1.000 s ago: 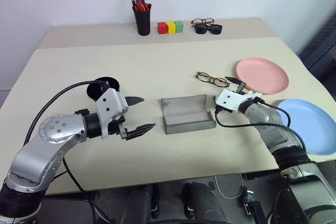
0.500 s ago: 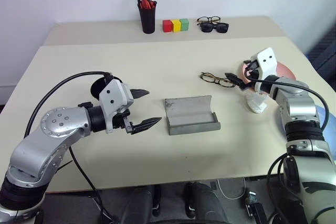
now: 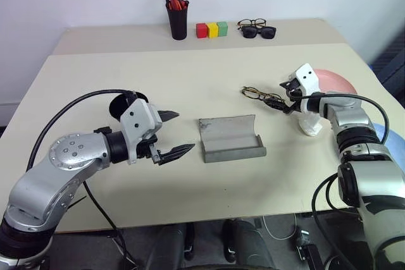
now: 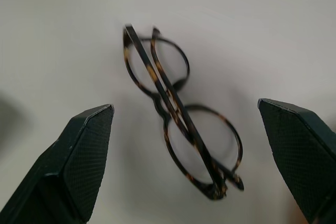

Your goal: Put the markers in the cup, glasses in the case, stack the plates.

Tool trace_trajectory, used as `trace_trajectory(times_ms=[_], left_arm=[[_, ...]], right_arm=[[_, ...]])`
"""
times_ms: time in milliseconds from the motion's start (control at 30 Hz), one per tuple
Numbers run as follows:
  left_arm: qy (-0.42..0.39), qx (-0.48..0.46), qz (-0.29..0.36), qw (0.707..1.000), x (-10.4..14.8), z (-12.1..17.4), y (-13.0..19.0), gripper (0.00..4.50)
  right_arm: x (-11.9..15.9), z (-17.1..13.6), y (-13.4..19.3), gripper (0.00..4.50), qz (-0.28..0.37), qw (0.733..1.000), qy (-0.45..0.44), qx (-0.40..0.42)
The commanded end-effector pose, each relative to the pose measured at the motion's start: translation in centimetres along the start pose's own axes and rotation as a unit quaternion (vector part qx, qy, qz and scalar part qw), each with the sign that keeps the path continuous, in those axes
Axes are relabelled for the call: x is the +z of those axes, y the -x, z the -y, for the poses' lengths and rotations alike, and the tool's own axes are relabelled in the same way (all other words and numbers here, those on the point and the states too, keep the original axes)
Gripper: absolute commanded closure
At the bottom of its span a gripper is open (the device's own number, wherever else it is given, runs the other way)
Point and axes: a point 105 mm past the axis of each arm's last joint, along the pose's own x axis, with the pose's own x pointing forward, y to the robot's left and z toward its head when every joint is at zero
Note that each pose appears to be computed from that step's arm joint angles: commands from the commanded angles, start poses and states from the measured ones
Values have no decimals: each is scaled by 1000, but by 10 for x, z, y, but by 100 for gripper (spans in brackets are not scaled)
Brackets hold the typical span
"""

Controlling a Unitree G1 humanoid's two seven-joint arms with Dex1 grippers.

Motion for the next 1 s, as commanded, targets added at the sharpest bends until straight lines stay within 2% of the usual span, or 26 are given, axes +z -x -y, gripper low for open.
trace_trajectory(times_ms=[33, 133, 233, 467, 667, 767, 833, 1000], left_arm=[[-19, 13, 7, 1000, 9, -2, 7, 18], [-18, 18, 4, 1000, 8, -4, 10, 18], [-17, 24, 0, 1000, 7, -6, 13, 18], [-14, 31, -6, 999, 6, -5, 20, 18], [-11, 32, -8, 999, 1, -1, 22, 18], [-11, 29, -7, 999, -1, 6, 21, 18], [-8, 27, -6, 1000, -4, 10, 20, 18], [-3, 18, -4, 1000, -9, 12, 18, 18]], right_arm=[[13, 4, -2, 1, 12, 1000, 18, -10], [9, 4, -4, 1, 4, 1000, 13, -15], [4, 5, -6, 85, -6, 1000, 10, -25], [-1, 3, -7, 446, -17, 1000, 11, -24], [-2, 2, -5, 446, -19, 1000, 7, -15], [2, 1, -3, 446, -3, 1000, -25, 4], [14, -3, -1, 446, 37, 993, -103, 38], [41, -11, 12, 446, 112, 948, -265, 133]])
